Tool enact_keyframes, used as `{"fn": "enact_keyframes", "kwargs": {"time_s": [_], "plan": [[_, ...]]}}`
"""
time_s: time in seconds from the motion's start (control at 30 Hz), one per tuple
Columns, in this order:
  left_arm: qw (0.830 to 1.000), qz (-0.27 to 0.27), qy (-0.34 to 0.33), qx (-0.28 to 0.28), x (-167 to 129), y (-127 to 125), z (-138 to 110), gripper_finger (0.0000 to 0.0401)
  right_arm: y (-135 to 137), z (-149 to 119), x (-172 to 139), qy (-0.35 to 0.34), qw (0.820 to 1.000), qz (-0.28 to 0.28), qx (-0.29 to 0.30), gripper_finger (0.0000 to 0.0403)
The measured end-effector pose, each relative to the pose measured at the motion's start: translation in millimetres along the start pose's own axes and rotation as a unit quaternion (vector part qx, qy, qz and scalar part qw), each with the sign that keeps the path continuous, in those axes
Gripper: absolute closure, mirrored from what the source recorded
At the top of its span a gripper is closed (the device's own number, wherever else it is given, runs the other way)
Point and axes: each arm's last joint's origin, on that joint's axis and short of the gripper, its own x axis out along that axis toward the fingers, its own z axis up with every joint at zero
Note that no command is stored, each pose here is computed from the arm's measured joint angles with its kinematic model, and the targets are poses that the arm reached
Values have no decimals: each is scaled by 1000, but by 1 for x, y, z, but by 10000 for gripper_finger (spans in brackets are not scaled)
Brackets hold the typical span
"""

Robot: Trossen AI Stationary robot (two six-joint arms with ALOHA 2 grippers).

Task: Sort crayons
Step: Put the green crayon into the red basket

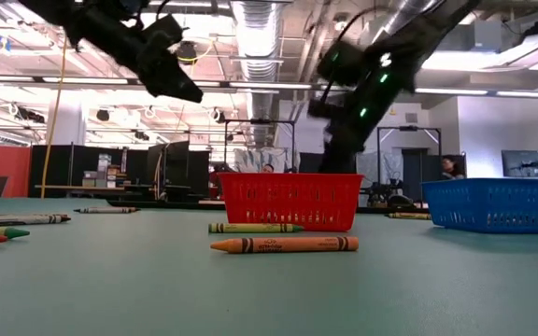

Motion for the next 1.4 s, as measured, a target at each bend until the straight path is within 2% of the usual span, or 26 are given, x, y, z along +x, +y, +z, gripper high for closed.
{"fn": "enact_keyframes", "kwargs": {"time_s": [0.1,0.23,0.37,0.47,0.53,0.67,0.83,1.0,1.2,1.4], "plan": [[999,4,-37,-20,-7,-4,-17,255,15,-3,-22,-65,998,12,-2,400],[995,5,-93,-37,-9,-7,-37,255,42,2,-49,-183,981,64,2,401],[989,-1,-142,-40,-9,-8,-42,255,75,1,-53,-205,973,110,-5,401],[989,-1,-145,-40,-9,-8,-42,255,97,2,-49,-202,973,110,-10,401],[988,0,-150,-40,-9,-8,-41,255,109,-4,-39,-175,979,108,-11,401],[988,-10,-151,-40,-9,-8,-41,255,119,-7,-23,-149,983,110,3,401],[987,-24,-150,-44,-9,-9,-41,255,121,-13,-6,-121,987,106,26,395],[988,-26,-148,-43,-9,-10,-41,255,118,-15,-5,-106,988,103,44,373],[988,-25,-149,-36,-9,-9,-41,255,115,-16,-9,-91,990,99,49,339],[988,-24,-151,-36,-9,-9,-41,255,112,-14,-18,-93,990,100,45,321]]}}
